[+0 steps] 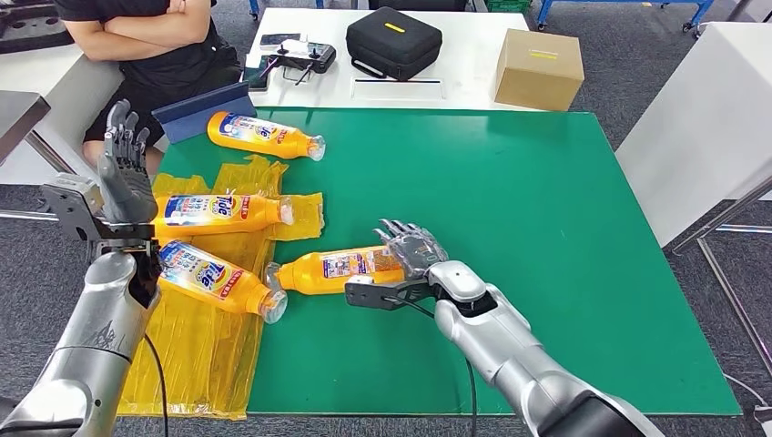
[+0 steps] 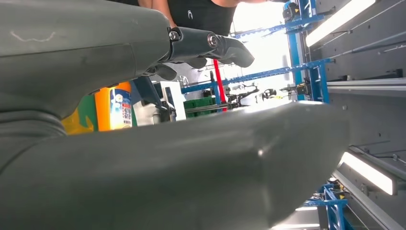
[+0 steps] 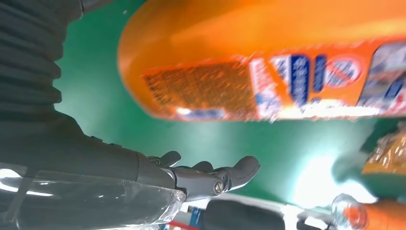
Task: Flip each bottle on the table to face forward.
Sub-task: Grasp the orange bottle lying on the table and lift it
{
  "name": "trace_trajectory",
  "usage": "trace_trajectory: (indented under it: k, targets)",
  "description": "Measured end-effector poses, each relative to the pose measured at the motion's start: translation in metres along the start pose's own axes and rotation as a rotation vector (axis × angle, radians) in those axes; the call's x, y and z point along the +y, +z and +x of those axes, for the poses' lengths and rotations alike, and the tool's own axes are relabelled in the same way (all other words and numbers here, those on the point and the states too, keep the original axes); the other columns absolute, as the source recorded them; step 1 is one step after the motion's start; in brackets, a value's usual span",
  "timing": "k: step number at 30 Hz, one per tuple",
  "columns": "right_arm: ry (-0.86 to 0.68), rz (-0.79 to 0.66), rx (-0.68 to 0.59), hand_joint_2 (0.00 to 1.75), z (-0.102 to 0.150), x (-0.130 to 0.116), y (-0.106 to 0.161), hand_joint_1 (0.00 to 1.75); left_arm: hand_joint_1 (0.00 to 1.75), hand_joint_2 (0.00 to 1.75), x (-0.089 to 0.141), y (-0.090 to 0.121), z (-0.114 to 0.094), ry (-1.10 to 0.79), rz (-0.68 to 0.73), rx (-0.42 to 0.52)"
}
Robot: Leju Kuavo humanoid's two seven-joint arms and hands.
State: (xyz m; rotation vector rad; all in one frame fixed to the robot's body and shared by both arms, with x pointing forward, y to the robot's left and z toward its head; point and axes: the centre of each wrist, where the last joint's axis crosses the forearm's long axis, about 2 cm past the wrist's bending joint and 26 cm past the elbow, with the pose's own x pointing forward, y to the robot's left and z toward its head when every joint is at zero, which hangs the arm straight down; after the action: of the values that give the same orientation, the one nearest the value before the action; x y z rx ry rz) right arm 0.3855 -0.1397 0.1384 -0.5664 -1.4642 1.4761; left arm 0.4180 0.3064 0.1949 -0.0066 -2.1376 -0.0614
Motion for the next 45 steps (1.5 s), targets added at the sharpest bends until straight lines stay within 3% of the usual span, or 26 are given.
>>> trace_trajectory:
  k: [7, 14, 15, 18, 19, 45]
  targets:
    - [-0.014, 0.088, 0.010, 1.75, 0.005, 0.016, -0.005, 0.00, 0.00, 0.00, -0.002, -0.002, -0.003, 0.006, 0.007, 0.004]
    - [-0.003, 0.114, 0.016, 1.75, 0.006, 0.016, -0.009, 0.00, 0.00, 0.00, -0.003, 0.000, -0.006, 0.007, 0.008, 0.017]
    - [-0.003, 0.117, 0.017, 1.75, 0.006, 0.016, -0.009, 0.15, 0.00, 0.00, -0.003, 0.000, -0.006, 0.008, 0.009, 0.018]
    - [-0.006, 0.138, 0.026, 1.75, 0.006, 0.017, -0.010, 1.46, 0.00, 0.00, -0.004, -0.001, -0.006, 0.014, 0.011, 0.019]
    - [-0.008, 0.146, 0.030, 1.75, 0.006, 0.017, -0.010, 1.75, 0.00, 0.00, -0.004, -0.001, -0.006, 0.016, 0.012, 0.019]
    - [-0.053, 0.106, 0.080, 1.75, -0.009, 0.018, -0.003, 1.75, 0.00, 0.00, -0.006, 0.006, -0.011, 0.062, 0.023, 0.056]
